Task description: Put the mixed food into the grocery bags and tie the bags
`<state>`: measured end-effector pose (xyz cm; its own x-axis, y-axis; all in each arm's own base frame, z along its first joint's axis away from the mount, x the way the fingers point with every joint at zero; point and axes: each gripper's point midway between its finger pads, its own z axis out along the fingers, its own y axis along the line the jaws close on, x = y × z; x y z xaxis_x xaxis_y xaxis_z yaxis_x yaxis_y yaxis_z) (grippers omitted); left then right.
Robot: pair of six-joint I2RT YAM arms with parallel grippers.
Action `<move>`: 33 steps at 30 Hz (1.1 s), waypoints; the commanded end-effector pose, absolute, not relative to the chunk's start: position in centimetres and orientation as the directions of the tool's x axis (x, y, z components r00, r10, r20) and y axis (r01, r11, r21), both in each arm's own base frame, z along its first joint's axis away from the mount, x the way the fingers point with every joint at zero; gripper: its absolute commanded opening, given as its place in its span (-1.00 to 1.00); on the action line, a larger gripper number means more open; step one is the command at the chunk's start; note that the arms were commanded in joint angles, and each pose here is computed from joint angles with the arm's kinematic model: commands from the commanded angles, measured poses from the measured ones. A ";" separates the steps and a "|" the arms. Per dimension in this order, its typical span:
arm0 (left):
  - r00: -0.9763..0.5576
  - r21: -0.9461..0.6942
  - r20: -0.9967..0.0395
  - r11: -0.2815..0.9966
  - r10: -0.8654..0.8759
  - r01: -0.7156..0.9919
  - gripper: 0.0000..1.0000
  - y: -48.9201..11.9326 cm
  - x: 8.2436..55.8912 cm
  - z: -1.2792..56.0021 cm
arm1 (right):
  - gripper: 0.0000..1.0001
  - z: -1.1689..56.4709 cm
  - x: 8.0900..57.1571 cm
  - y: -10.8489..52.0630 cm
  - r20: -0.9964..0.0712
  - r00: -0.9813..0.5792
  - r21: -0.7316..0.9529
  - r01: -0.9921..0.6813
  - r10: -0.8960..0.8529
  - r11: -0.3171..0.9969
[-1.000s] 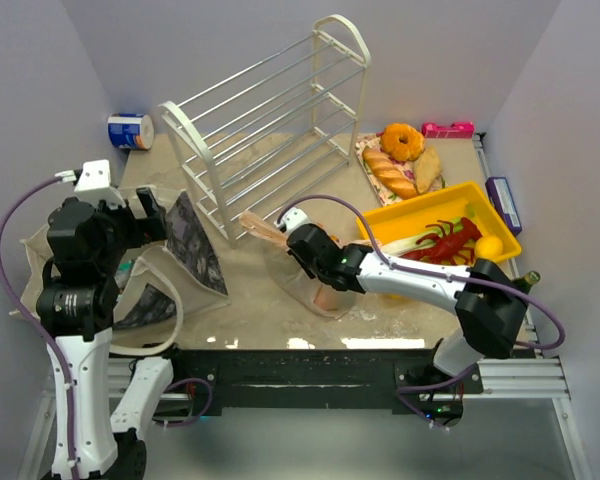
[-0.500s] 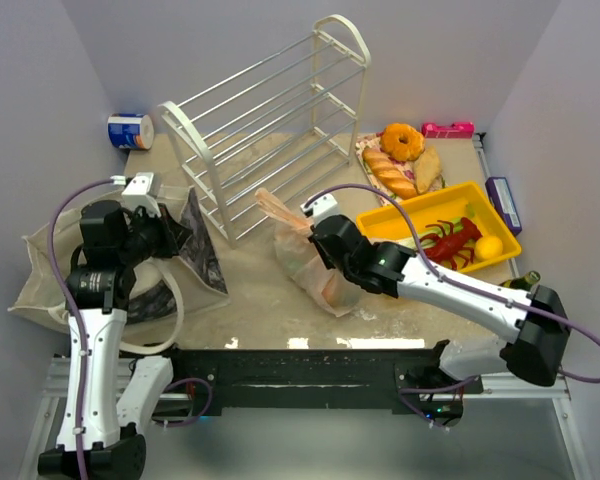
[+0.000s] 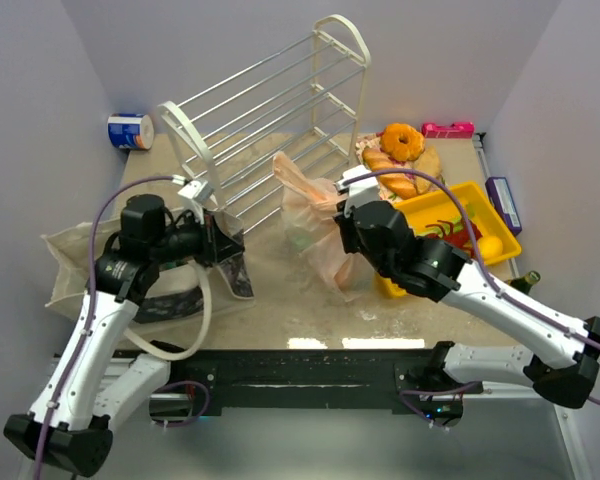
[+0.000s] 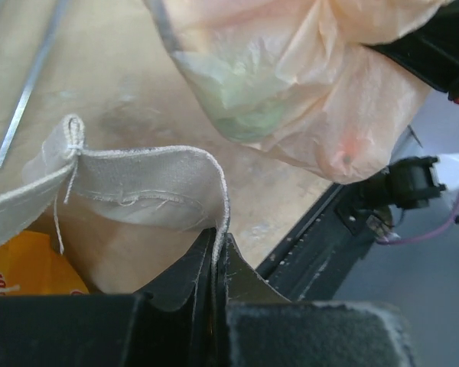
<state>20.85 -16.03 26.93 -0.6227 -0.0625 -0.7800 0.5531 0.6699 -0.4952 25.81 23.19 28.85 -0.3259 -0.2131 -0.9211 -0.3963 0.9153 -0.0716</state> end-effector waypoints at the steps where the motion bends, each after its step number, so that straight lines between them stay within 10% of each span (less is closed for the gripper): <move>1: -0.582 -0.523 -0.809 0.549 -0.079 0.652 -1.00 -20.9 21.0 30.4 | -1.00 36.0 25.1 22.0 -0.972 -0.231 0.045 -0.386 -0.049 0.921; 14: -0.475 -0.402 -0.875 0.413 0.088 0.817 -0.91 -34.2 21.7 31.3 | -1.00 42.4 23.1 17.9 -0.987 -0.144 0.117 -0.353 0.070 0.928; 20: -0.344 -0.246 -0.937 0.593 0.056 0.767 0.99 -30.4 24.1 34.1 | -1.00 46.5 21.5 18.7 -0.990 -0.060 0.139 -0.482 0.126 0.865; 33: -0.111 -0.066 -0.993 0.986 -0.049 0.156 1.00 -8.7 28.5 43.0 | -1.00 57.6 18.2 30.9 -0.931 0.129 0.043 -0.891 0.343 0.452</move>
